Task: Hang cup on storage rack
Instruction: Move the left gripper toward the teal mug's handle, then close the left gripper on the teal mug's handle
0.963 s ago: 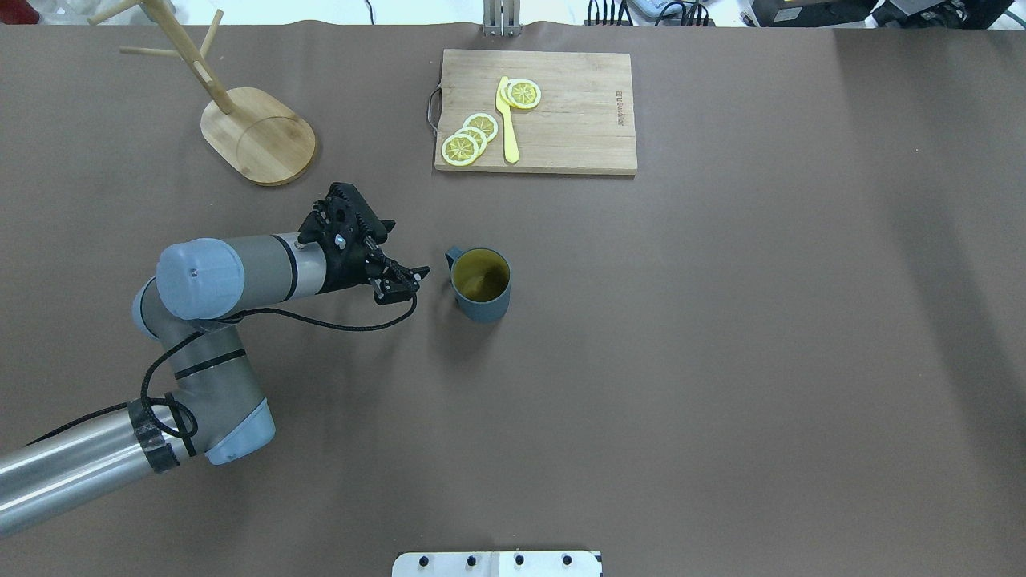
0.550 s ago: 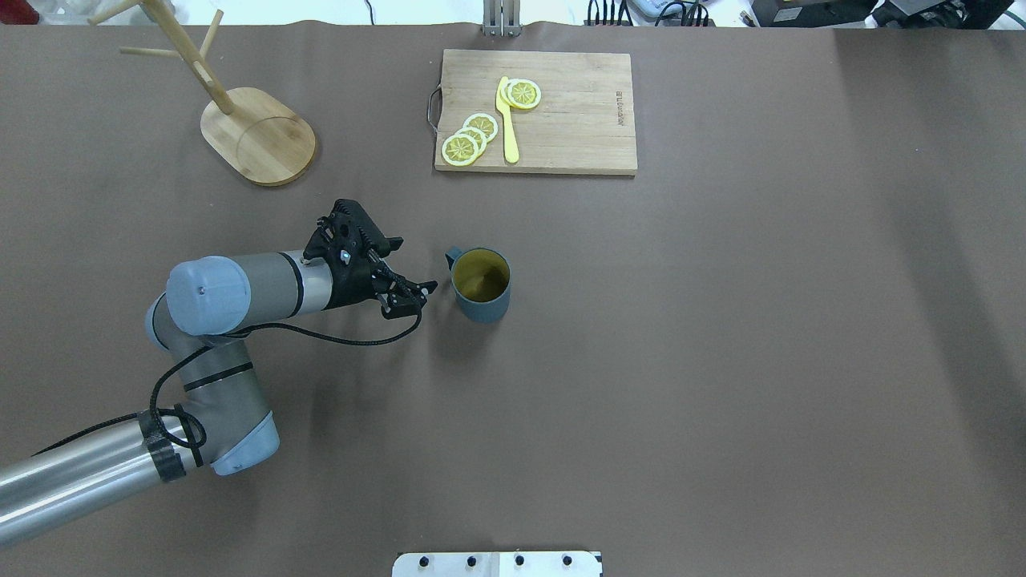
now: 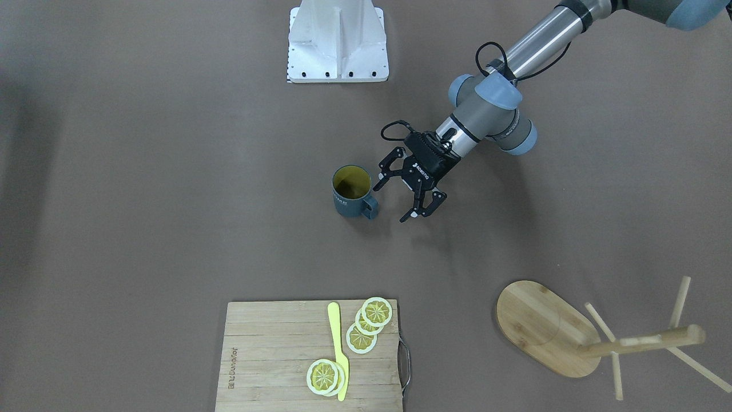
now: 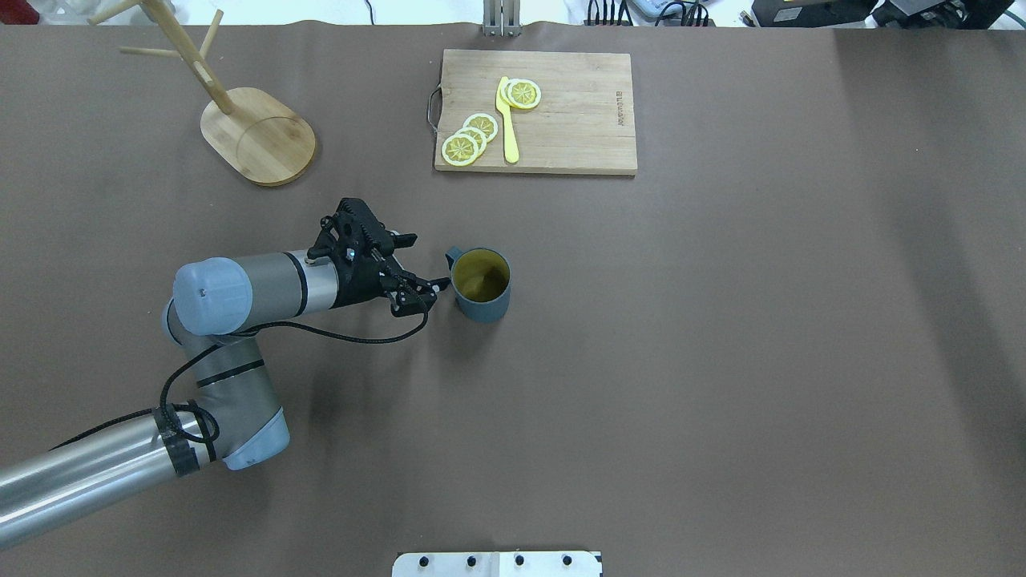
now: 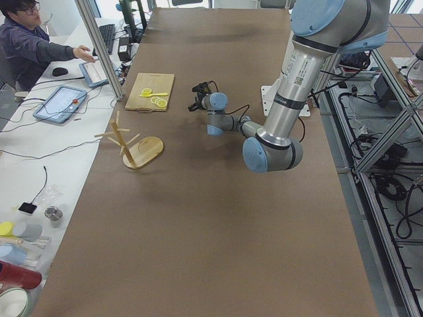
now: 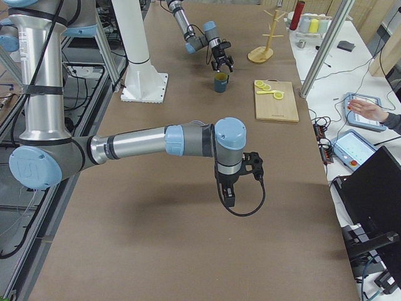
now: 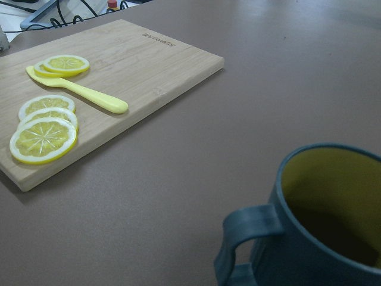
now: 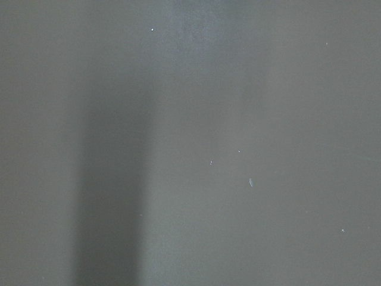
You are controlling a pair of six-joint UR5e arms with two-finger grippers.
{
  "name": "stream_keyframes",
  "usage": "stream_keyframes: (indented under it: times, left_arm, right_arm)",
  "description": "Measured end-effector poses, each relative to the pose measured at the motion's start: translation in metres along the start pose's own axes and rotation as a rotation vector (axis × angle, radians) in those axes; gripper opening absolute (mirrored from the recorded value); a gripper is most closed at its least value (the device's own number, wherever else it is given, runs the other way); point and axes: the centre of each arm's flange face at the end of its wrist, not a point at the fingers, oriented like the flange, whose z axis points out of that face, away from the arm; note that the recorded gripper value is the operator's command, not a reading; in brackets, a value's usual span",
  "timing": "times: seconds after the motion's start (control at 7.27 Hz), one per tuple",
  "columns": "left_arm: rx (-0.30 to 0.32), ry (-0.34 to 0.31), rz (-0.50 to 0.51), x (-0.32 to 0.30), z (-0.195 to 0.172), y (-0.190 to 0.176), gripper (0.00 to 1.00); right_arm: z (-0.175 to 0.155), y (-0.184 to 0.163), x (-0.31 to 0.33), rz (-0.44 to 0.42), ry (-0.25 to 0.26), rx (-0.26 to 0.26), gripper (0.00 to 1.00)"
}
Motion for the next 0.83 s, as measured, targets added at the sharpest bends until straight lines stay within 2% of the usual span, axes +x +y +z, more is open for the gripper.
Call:
stream_keyframes:
  times: [0.28,0.83]
  left_arm:
    - [-0.005,-0.005,0.000,-0.003,0.003,0.006,0.73]
    - [-0.014,-0.008,-0.003,-0.003,0.013,0.008,0.63]
  right_arm:
    - [0.000,0.000,0.000,0.001,-0.001,-0.001,1.00]
    - [0.001,0.001,0.001,0.003,-0.001,-0.002,1.00]
